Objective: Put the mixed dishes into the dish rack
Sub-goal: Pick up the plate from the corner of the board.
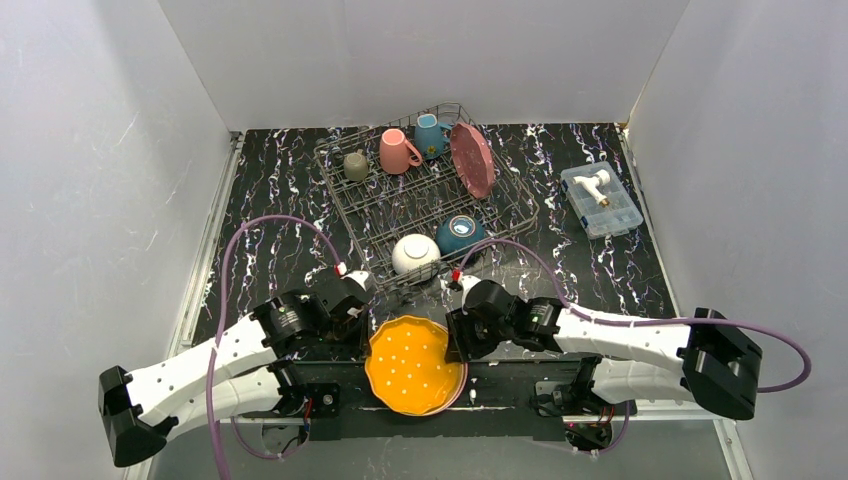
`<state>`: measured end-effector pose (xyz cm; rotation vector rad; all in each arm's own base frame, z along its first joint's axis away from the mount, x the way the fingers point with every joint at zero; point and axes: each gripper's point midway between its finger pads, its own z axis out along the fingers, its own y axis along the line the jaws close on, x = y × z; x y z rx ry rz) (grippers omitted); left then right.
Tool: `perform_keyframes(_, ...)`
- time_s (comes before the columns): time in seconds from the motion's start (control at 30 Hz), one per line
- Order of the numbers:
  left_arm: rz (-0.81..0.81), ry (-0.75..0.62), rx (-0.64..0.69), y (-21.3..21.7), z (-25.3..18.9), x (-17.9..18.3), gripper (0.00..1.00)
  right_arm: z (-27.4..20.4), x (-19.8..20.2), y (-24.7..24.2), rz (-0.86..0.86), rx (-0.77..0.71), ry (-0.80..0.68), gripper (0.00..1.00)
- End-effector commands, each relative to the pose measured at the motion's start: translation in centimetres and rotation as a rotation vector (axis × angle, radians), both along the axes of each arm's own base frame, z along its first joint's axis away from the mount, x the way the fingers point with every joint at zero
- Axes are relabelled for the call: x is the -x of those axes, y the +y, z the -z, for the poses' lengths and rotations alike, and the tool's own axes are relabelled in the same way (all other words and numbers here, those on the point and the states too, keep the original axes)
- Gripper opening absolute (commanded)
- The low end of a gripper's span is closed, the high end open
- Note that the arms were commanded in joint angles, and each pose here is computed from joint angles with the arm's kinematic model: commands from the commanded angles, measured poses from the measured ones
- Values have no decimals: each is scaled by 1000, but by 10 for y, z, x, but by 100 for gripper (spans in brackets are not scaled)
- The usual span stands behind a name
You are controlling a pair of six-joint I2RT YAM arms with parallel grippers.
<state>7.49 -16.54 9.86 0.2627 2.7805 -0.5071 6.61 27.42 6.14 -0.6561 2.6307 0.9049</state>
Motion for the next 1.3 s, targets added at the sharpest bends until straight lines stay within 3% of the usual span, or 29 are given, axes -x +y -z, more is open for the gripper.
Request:
perform_keyframes(0.0,12,-30,22,0,-19,-2,0,4,-3,10,21,-15,-16,55)
perform_keyframes(0.63,12,-72,34,6,-38,-3,0,-29,-8,29,37,-20,-123,55)
perform_keyframes(1.27,2,-122,31,21,-57,-3,0,0,-6,34,61,22,-97,57)
